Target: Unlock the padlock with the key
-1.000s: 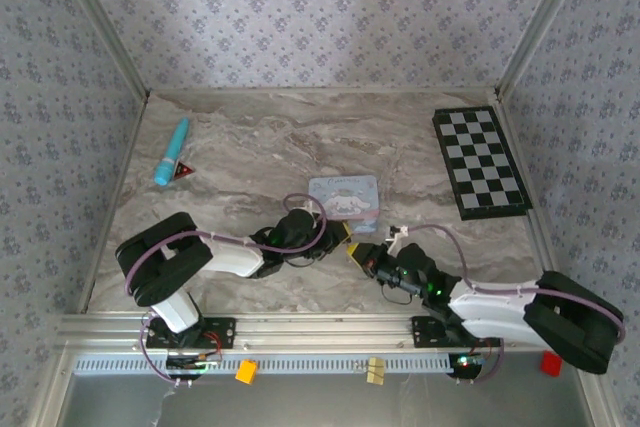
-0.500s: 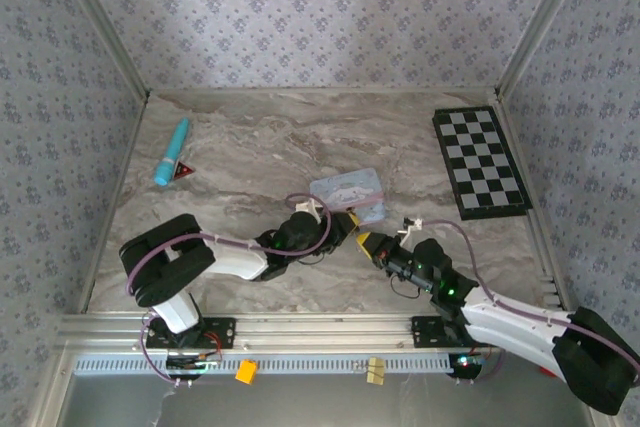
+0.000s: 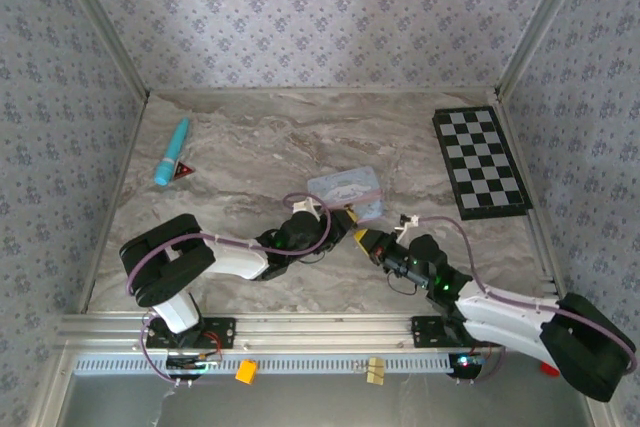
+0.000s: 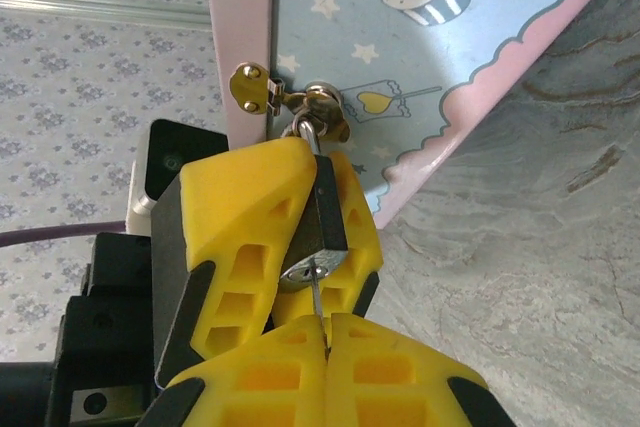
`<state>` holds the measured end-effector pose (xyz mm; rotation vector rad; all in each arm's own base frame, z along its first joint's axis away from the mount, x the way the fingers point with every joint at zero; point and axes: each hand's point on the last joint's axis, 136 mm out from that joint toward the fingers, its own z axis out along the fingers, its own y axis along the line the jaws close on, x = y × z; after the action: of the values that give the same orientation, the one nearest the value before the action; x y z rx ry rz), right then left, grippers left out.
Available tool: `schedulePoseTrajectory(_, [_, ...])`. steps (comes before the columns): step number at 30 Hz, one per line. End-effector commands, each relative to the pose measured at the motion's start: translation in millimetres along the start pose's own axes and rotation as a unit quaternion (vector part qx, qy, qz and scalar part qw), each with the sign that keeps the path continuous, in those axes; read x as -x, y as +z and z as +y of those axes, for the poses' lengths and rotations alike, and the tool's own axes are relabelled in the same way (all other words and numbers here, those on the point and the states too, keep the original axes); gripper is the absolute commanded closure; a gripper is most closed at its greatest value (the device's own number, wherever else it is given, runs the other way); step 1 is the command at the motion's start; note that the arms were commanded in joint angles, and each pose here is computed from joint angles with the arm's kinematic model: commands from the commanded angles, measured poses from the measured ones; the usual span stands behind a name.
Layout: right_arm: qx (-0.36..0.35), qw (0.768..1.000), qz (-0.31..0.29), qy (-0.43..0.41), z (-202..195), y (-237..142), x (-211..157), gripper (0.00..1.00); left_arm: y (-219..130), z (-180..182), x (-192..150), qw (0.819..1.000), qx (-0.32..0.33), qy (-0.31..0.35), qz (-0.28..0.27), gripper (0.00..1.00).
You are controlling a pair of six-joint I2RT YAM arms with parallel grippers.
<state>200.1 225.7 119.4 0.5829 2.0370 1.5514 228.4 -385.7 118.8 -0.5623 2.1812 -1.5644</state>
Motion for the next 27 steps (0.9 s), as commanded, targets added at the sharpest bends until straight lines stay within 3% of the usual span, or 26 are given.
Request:
schedulePoseTrajectory(1, [0.082,0.995,-0.059,-0.017,55,5,23,1.00,-7,-58,-71,0.986,-0.085,0.022,0.138,1.00])
schedulePoseTrajectory(14, [0.114,0.989,-0.087,-0.034,82,2,39,1.00,-10,-69,-77,0.985,-0.109,0.020,0.134,1.00])
schedulePoseTrajectory(27, [0.108,0.988,-0.101,-0.038,76,9,65,1.00,-15,-41,-67,0.990,-0.074,0.014,0.117,1.00])
